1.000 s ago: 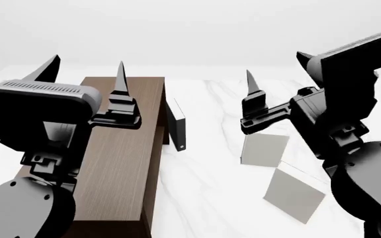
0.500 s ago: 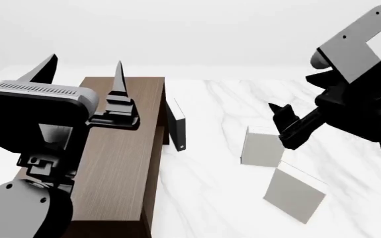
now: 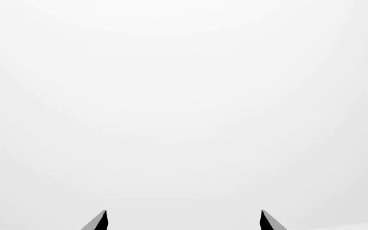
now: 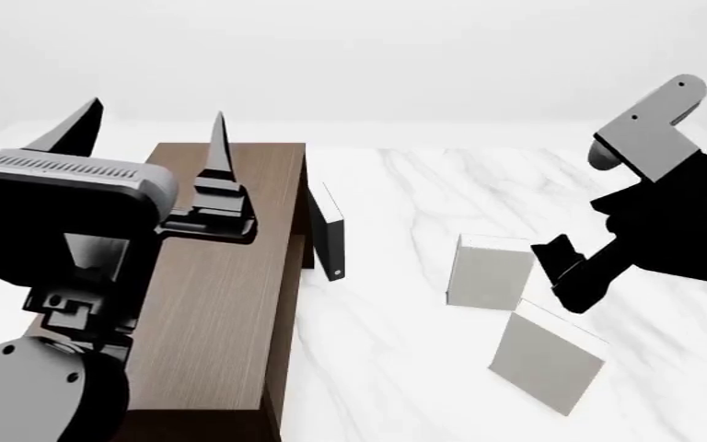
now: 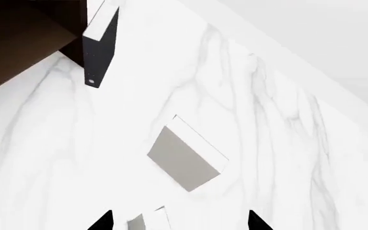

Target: Pick up the book on the right and place it under the cabinet shelf.

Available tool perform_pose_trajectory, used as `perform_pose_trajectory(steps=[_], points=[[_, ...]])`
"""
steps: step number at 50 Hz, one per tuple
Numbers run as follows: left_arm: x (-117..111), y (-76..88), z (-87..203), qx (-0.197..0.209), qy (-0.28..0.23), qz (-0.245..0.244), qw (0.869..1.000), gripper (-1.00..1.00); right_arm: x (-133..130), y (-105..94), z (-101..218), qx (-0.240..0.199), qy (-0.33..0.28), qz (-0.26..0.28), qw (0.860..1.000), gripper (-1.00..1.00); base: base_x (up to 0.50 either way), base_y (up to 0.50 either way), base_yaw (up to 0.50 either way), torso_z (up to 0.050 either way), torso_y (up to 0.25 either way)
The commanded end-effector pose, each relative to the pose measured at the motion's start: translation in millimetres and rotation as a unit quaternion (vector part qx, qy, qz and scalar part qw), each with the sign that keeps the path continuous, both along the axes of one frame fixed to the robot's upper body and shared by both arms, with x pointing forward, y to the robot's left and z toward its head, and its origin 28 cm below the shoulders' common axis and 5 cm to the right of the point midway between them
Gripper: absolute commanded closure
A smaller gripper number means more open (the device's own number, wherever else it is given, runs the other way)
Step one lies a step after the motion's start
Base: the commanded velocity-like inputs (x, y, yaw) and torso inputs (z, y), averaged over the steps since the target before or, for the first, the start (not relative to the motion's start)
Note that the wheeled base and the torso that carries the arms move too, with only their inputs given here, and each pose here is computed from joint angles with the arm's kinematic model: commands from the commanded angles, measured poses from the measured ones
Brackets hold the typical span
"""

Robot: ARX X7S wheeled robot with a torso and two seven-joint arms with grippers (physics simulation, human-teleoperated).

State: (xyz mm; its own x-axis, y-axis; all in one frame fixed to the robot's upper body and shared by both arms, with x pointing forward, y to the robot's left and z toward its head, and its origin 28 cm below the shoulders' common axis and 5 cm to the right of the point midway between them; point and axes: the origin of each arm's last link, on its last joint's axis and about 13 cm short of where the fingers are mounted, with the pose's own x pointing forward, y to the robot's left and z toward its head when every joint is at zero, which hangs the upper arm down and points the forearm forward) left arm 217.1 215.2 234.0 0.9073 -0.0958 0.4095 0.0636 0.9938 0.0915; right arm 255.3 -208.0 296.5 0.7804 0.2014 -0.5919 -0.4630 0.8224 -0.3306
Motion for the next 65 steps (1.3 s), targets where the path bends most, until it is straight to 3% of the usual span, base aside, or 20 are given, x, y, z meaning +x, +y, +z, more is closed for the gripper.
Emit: perform_pose_trajectory(steps=[1, 22, 65], points=[[-1.7, 1.1, 1.5, 0.003, -0.002, 0.0, 1.0, -1.0, 2.7, -5.0, -11.5, -0.004, 0.038, -0.007, 0.999, -1.0, 0.0, 0.0, 0.0, 0.0, 0.0], [3.0, 0.8, -5.8, 0.006, 0.006, 0.005, 1.0, -1.0, 1.8, -5.6, -34.6, -0.007, 0.101, -0.002, 0.995, -1.0, 0.0, 0.0, 0.0, 0.0, 0.0], [-2.2, -1.6, -6.4, 0.006, 0.004, -0.002, 1.0, -1.0, 14.4, -13.8, -76.4, -0.014, 0.114, -0.033, 0.993, -1.0, 0.0, 0.0, 0.0, 0.0, 0.0]])
